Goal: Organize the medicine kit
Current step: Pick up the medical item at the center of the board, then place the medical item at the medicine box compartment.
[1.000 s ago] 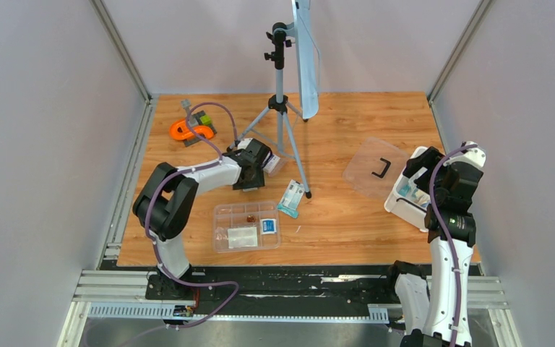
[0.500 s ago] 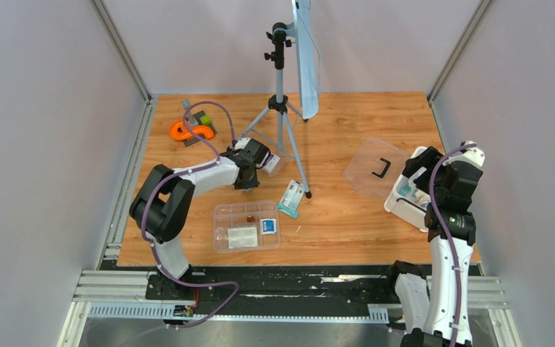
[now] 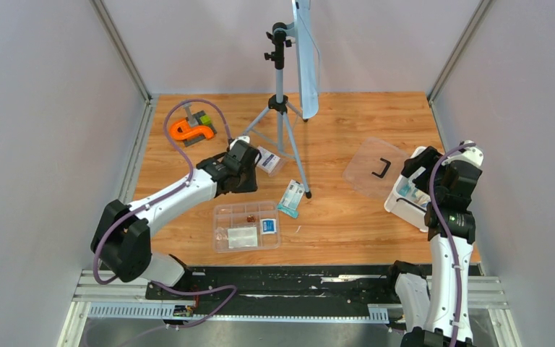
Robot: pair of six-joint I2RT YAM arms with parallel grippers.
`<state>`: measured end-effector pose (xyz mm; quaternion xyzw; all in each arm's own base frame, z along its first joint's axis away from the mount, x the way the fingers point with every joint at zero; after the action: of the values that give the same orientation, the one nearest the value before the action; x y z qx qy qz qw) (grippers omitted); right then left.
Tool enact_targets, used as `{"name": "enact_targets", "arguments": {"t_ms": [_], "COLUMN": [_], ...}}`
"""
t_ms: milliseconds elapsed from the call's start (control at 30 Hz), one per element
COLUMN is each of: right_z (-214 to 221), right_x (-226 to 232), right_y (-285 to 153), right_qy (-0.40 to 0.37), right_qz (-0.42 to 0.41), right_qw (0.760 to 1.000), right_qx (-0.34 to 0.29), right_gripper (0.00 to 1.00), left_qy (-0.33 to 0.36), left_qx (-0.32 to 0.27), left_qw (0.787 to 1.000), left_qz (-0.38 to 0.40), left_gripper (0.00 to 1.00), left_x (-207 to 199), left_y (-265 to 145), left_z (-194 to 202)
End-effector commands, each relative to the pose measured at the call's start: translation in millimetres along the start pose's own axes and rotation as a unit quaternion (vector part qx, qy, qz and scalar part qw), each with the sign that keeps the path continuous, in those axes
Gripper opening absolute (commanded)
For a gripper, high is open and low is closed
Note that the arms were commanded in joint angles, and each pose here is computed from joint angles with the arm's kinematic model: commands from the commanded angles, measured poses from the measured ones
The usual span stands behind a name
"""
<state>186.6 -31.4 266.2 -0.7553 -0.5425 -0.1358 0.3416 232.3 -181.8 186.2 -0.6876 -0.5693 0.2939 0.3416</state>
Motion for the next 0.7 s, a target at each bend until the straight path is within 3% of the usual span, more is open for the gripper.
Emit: {"name": "enact_targets", "arguments": {"t_ms": [0,333,500,567,633,667], "right_z": [-4,0,0,1,2,4], "right_x": [5,6,9,12,18,21], "right_y": [0,-2,-1,-1,-3,-3], "right_qy": [0.010,0.013,0.014,0.007,-0.002,-0.005], "right_qz": [-0.017,-0.033,-0.046,-0.066,-0.101,-0.117], "right_qw": [1.000,0.999,0.999,0.997,0.993,0.991], "right_qx": [-0.006,0.003,0.017,0.030,0.053,0.065], "right_gripper": [0.77,0.77,0.76,0.71,0.70,0.70], "left_qy": [0.023,0.054,0.058,0.061,0.063,0.065], "left_qx": [0.044,0.098,0.113,0.114,0.112,0.111], "left_qw": [0.997,0.986,0.985,0.984,0.984,0.984], "left_qz": [0.062,0.125,0.120,0.122,0.125,0.126], "left_gripper": [0.39,0.40,0.43,0.45,0.50,0.58], "left_x": [-19,-50,-55,-57,-59,-60], "left_y": [-19,-35,-25,-22,-21,-20], "left_z": [25,57,64,64,62,61]}}
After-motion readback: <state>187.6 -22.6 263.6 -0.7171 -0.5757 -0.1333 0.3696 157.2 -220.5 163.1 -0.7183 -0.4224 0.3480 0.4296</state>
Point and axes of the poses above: each gripper's point midway between its finger pads, its own y axis out along the fingers, its own x axis along the line the jaws close on, z = x × y, the point moved 10 cm from there along -y, back along the fingers, and after that the axes turned 14 degrees about y, right-handed, at the moved point
